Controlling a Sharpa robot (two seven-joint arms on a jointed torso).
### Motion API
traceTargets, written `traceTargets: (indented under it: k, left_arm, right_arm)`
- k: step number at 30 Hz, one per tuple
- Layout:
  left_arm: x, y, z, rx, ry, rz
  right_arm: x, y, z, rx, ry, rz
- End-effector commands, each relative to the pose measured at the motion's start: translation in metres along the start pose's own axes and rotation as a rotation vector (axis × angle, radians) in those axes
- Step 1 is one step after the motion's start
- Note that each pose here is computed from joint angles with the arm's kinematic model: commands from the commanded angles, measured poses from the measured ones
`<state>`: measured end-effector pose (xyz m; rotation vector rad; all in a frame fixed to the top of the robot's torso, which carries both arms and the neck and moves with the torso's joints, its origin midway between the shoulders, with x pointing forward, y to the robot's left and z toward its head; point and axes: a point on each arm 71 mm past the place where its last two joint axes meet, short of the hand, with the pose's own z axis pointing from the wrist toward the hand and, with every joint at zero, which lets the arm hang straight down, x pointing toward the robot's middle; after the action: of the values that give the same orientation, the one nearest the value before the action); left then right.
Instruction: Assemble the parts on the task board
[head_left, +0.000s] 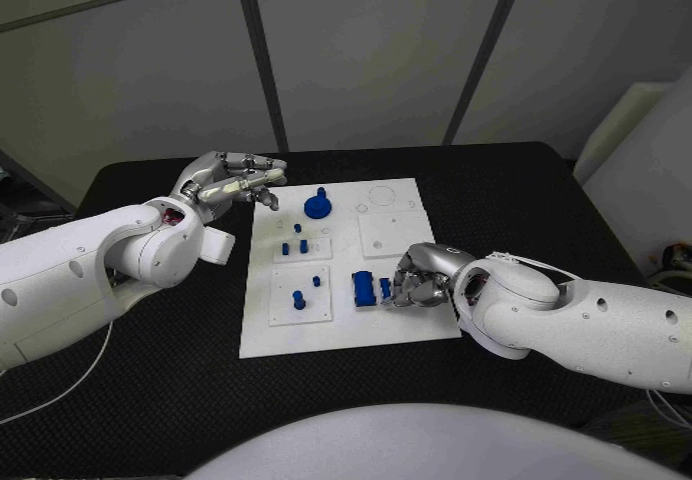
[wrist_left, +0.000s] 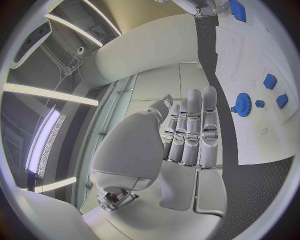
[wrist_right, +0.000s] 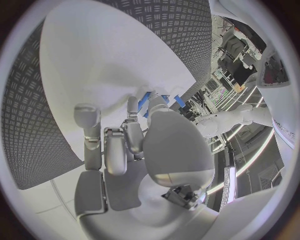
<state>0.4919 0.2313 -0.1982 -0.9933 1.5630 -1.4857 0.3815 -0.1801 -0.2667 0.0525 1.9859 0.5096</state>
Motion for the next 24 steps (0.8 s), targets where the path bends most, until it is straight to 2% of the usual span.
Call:
traceTargets:
  k: [1, 13, 24]
  left_arm:
    - [0.0008, -0.0012, 0.0003, 0.005, 0.012, -0.005]
    - [0.0003, -0.0010, 0.0000, 0.002, 0.012, -0.005]
    - [-0.0021, -0.0011, -0.0013, 0.001, 0.005, -0.002]
  right_arm:
    - [-0.001, -0.002, 0.002, 0.001, -0.010, -0.018]
    - [-0.001, 0.002, -0.002, -0.037, -0.006, 0.009]
    - [-0.012, -0.003, -0.021, -0.160, -0.046, 0.159]
